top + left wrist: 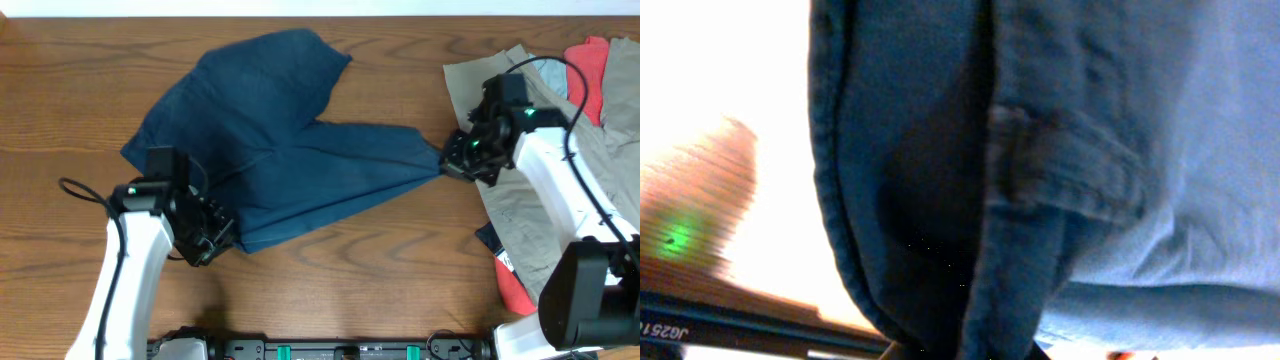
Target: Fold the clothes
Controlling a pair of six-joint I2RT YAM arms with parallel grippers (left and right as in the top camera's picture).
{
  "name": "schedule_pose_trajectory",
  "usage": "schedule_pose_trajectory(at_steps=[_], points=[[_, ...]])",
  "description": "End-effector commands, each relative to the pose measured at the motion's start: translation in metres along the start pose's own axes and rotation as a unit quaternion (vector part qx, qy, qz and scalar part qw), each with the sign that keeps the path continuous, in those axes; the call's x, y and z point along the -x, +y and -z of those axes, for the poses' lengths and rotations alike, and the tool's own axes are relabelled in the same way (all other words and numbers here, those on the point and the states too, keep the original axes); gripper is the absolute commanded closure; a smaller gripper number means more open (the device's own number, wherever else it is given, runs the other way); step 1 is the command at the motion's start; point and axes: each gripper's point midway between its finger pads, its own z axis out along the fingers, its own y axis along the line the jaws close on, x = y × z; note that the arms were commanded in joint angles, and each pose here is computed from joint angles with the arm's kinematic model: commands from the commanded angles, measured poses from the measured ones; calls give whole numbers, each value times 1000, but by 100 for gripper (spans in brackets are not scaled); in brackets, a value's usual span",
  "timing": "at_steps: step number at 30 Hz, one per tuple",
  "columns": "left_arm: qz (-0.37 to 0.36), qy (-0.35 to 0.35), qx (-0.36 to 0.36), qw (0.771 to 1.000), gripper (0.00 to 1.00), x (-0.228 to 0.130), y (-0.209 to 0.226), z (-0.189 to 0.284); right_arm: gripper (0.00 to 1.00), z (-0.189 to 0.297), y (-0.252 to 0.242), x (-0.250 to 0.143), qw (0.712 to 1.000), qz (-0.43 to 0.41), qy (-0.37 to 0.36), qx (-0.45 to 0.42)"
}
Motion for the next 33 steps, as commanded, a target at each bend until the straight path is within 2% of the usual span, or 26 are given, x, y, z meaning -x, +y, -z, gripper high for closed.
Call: schedule_pose_trajectory(at_steps=[1,6,11,15,20,26,29,33], points=[[-41,-57,22,997,94,-3,6,17,99,36,-23,33,996,25,-62,-55],[-52,-56,22,997,94,-26,14,35,99,71,-21,29,995,29,-79,-56],[-82,-68,12,994,94,-38,17,55,99,117,-9,35,987,65,-141,-40],[-94,-101,-19,990,92,-28,3,61,99,147,23,46,972,130,-196,-17],[-108,-164,-47,979,91,-2,-17,69,99,156,79,60,946,194,-257,27],[0,-257,-53,965,93,40,-13,88,99,143,137,79,919,240,-303,71],[58,-282,-55,956,92,55,-6,94,99,126,156,91,914,246,-312,84],[89,-295,-52,950,92,75,-8,91,99,93,185,109,902,265,-324,103]])
